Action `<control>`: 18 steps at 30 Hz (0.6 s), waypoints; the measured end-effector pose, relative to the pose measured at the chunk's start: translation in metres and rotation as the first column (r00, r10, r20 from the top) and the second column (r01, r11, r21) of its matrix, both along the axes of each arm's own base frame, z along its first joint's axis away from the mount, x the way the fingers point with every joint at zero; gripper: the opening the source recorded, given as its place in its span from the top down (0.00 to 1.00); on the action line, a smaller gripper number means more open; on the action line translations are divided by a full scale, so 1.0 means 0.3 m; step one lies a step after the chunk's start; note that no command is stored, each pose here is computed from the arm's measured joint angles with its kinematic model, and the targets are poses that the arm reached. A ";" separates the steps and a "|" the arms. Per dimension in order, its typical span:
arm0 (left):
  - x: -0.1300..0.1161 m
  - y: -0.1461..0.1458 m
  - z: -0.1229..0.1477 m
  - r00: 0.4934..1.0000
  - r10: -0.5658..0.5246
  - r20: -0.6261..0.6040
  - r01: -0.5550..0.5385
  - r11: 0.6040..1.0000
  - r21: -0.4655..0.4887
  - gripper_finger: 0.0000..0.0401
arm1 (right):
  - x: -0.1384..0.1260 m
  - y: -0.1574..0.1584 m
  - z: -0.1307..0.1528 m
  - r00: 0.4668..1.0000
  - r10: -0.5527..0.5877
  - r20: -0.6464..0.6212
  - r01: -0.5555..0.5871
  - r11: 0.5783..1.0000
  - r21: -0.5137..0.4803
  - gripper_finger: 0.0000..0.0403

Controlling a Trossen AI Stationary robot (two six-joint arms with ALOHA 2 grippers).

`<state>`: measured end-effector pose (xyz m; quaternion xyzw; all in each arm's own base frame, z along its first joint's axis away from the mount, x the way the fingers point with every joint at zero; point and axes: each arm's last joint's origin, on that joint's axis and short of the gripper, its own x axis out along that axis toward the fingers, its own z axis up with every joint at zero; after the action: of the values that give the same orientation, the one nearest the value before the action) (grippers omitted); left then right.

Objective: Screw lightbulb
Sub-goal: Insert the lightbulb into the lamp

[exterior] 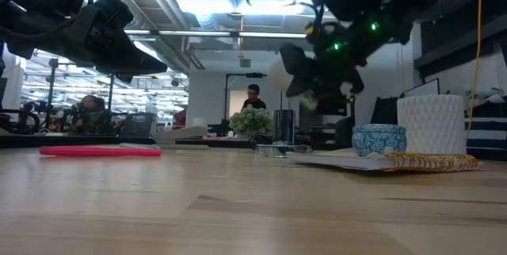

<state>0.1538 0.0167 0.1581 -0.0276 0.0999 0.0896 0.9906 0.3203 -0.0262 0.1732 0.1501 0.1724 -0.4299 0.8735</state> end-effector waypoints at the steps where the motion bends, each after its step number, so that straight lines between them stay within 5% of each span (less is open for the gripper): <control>1: 0.000 0.000 0.000 1.000 0.002 0.002 -0.002 1.000 -0.011 0.99 | 0.003 0.000 0.018 1.000 0.009 0.006 -0.009 1.000 -0.011 0.61; 9: 0.000 0.000 0.001 1.000 0.021 0.020 -0.019 0.995 -0.096 0.99 | 0.037 0.009 0.130 0.980 0.198 0.012 -0.197 0.977 -0.078 0.61; 18: 0.003 0.000 0.017 0.994 0.061 0.096 -0.034 0.963 -0.268 0.99 | 0.081 0.031 0.196 0.866 0.498 -0.038 -0.498 0.857 -0.128 0.61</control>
<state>0.1547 0.0166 0.1634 -0.1672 0.0592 0.0976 0.9793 0.3446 -0.0168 0.2321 0.0407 0.1778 -0.2003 0.9626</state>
